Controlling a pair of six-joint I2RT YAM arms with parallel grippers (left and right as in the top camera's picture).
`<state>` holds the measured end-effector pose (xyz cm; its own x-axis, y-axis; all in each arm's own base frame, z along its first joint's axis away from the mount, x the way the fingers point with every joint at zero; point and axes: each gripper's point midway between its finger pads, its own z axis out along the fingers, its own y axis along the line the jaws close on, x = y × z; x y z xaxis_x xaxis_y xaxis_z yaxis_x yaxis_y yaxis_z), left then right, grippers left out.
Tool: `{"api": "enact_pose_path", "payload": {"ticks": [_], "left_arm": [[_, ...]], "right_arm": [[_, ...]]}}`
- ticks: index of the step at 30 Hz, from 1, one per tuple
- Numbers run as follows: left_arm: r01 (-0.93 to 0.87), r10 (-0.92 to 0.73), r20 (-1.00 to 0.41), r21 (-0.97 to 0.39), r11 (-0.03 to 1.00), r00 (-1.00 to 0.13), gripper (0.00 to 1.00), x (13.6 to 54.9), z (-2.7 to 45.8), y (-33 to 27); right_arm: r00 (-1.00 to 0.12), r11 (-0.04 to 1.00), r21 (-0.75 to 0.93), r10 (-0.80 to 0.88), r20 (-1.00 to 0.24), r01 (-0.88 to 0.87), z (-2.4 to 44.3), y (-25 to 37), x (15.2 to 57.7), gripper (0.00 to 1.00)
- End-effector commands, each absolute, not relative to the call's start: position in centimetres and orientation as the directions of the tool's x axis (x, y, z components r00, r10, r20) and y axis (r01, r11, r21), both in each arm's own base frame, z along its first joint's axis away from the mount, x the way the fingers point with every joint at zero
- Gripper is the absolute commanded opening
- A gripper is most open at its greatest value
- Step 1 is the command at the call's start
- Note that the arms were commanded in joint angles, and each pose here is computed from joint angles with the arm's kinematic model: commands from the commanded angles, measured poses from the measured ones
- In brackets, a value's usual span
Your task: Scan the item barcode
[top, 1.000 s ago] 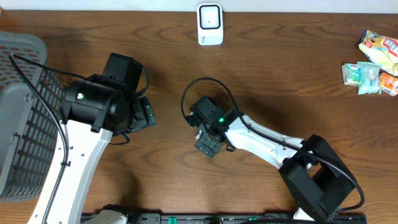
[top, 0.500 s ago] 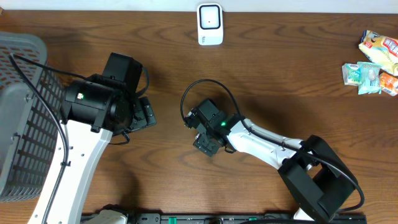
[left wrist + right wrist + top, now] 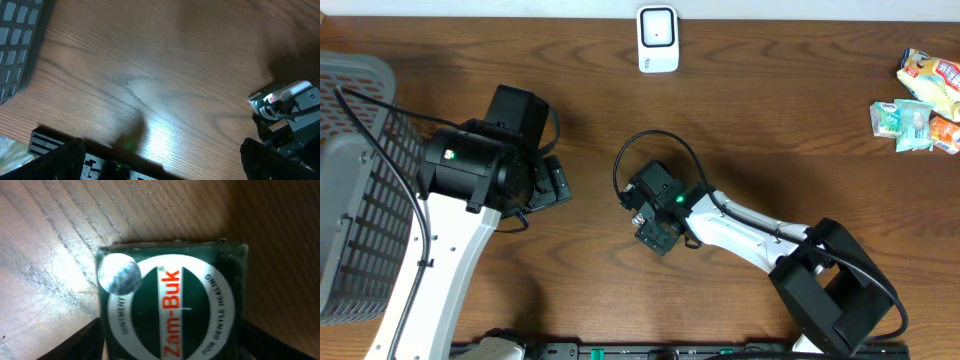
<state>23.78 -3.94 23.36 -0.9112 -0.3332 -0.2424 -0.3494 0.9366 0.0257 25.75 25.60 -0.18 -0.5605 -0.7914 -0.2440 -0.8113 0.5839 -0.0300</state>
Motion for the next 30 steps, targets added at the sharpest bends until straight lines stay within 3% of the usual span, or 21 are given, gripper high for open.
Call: {"api": "enact_pose_path", "payload": {"ticks": [1, 17, 22, 30], "left_arm": [[-0.362, -0.346, -0.249, 0.021, 0.932, -0.905, 0.98, 23.73, 23.6, -3.78], [-0.362, -0.346, -0.249, 0.021, 0.932, -0.905, 0.97, 23.73, 23.6, -3.78], [-0.362, -0.346, -0.249, 0.021, 0.932, -0.905, 0.98, 23.73, 23.6, -3.78], [-0.362, -0.346, -0.249, 0.021, 0.932, -0.905, 0.98, 23.73, 23.6, -3.78]], "right_arm": [[-0.569, 0.586, -0.048, -0.801, -0.186, -0.809, -1.63, 24.28, 25.03, 0.7], [-0.622, 0.642, -0.036, -0.753, -0.214, -0.766, -1.47, 24.71, 25.47, 0.69], [-0.626, 0.645, -0.026, -0.75, -0.214, -0.764, -1.47, 24.69, 25.46, 0.6], [-0.66, 0.664, 0.069, -0.717, -0.226, -0.745, -1.35, 24.7, 25.52, 0.6]]}}
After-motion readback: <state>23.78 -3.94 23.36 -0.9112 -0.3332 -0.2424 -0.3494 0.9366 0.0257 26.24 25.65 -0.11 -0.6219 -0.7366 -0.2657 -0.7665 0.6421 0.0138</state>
